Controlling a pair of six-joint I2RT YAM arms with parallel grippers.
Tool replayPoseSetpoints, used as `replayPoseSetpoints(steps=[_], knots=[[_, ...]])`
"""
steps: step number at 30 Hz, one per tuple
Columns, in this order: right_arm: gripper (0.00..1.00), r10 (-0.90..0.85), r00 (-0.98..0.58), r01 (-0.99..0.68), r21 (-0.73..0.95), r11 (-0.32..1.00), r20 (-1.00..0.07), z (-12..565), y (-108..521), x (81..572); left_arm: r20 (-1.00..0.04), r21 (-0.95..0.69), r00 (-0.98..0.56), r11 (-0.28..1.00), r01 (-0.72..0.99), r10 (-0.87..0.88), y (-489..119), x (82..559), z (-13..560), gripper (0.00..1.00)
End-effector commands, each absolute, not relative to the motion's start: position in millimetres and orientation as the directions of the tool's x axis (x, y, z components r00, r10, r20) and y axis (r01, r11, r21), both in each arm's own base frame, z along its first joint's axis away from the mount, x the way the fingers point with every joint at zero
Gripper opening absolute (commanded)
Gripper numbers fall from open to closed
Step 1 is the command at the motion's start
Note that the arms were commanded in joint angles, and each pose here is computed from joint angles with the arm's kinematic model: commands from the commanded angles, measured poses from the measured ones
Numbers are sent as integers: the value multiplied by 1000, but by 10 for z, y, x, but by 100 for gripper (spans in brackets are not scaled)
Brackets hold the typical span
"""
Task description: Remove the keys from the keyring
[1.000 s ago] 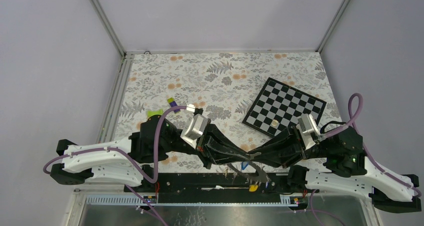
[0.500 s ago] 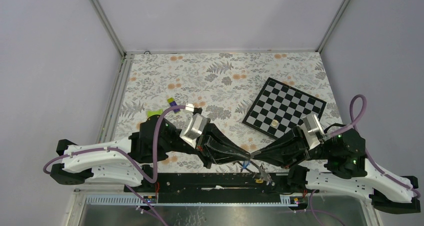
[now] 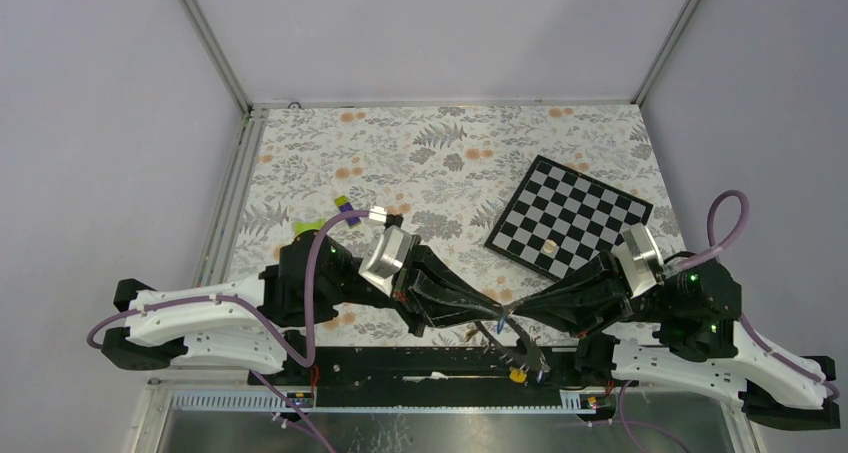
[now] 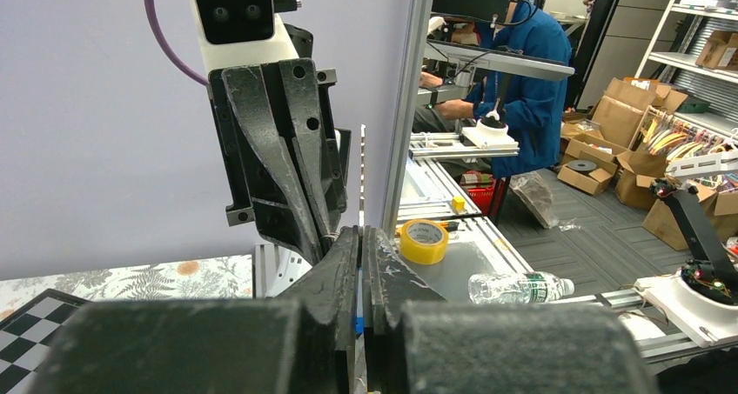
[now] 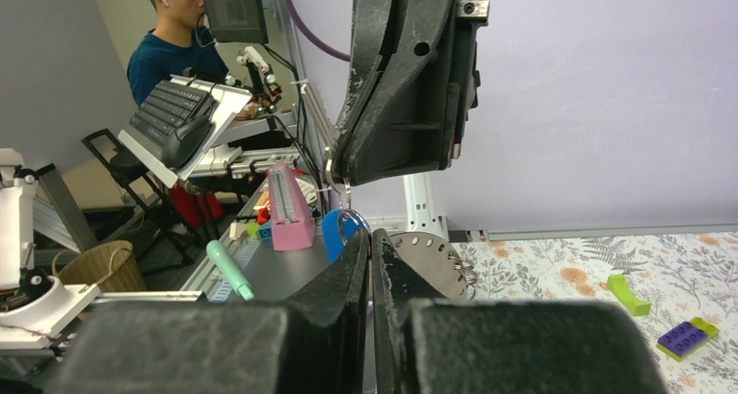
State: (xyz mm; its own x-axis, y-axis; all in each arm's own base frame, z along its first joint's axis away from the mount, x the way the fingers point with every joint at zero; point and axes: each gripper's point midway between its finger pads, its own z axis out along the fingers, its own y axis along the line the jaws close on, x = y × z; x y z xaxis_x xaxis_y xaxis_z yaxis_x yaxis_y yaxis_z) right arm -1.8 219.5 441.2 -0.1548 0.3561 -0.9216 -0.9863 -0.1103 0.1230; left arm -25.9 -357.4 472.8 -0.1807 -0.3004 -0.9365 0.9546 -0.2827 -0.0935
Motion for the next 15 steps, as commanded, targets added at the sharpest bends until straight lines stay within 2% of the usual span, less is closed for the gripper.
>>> replayPoseSetpoints(steps=[1, 15], knots=[[6, 505, -145, -989, 121, -80, -851, 4769, 2028, 38, -904, -50, -169, -295, 954, -394, -3488, -285, 5044, 0], [7, 587, -170, -984, 164, -64, -792, 4895, 1945, 110, -903, -50, -171, -300, 953, -394, -3473, -294, 5043, 0]])
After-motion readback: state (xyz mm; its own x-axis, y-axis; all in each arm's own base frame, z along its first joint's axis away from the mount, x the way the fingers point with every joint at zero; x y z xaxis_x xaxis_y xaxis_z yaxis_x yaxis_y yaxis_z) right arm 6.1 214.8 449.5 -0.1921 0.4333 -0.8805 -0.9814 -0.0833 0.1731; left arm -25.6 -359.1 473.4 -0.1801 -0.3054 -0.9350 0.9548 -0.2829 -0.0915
